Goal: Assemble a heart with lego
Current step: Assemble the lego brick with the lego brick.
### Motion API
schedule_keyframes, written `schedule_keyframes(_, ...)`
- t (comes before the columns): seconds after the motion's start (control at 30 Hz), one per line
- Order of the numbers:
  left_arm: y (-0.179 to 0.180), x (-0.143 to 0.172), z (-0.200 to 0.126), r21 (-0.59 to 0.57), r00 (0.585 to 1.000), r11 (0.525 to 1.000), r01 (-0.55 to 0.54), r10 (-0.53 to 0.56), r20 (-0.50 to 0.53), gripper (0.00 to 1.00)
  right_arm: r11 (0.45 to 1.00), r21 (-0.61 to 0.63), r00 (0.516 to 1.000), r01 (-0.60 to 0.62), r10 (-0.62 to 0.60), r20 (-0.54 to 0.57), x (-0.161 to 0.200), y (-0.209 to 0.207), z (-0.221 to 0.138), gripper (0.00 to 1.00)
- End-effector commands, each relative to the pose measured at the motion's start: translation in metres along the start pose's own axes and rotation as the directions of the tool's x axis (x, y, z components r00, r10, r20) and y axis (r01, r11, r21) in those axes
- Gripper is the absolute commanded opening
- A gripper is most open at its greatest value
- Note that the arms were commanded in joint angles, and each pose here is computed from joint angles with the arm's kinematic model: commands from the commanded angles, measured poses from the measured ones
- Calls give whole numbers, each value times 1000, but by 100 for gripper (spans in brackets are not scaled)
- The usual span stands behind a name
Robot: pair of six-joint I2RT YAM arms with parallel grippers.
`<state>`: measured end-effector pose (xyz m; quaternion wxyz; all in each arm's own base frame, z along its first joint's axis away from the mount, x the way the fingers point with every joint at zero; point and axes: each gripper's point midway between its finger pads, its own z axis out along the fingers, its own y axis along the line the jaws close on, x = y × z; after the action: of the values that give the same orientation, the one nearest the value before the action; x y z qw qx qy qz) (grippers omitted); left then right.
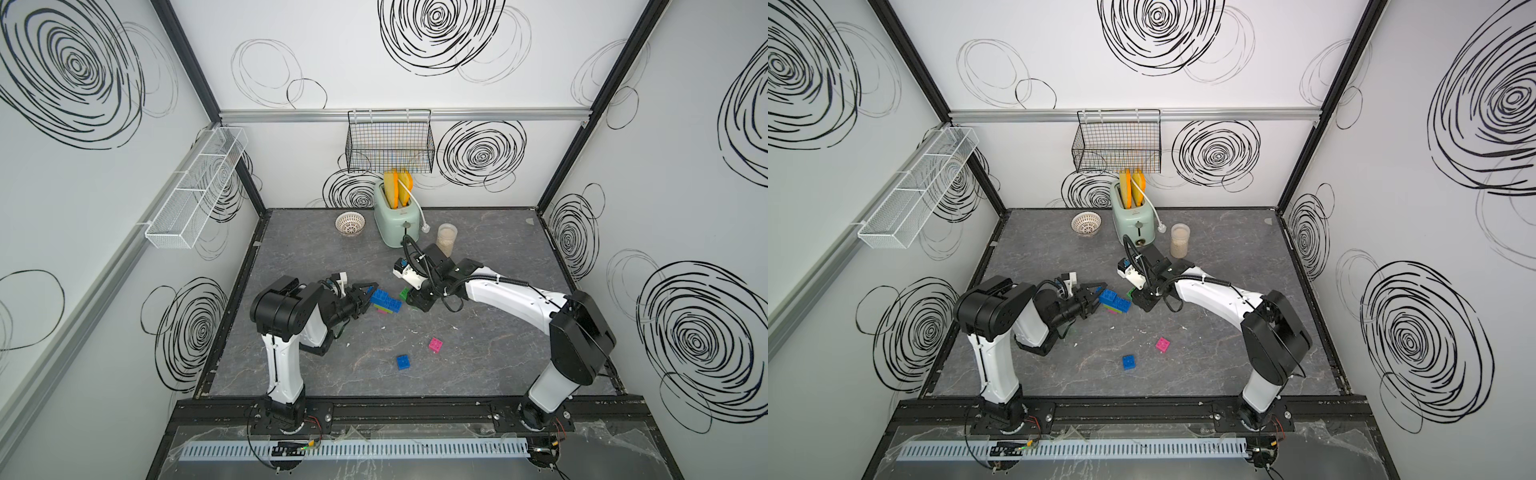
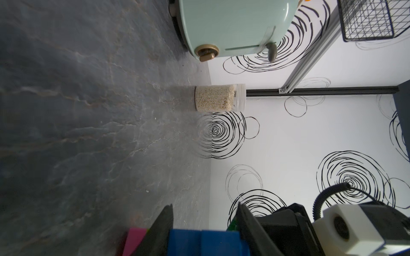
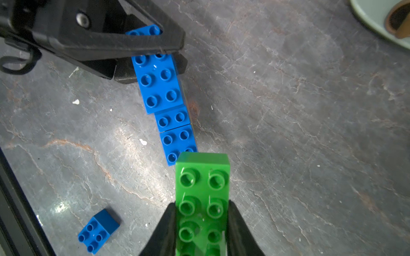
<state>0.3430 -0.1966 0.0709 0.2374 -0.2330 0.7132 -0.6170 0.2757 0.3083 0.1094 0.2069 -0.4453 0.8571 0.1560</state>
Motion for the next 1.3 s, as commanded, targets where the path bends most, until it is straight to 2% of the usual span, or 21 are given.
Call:
schedule_keyframes(0.0, -51, 8, 3, 203, 986, 967, -155, 163, -21, 41, 995, -67, 997, 77, -78, -22, 2, 11, -3, 25)
schedule_keyframes(0.47, -54, 26, 14, 227, 979, 961, -157, 181, -93, 41, 991, -75, 992, 113, -117, -45, 9, 10, 12, 25)
schedule_keyframes(1.27, -54, 31, 18, 233, 975, 959, -163, 192, -110, 41, 983, -119, 985, 139, -150, -87, 15, 24, 30, 25)
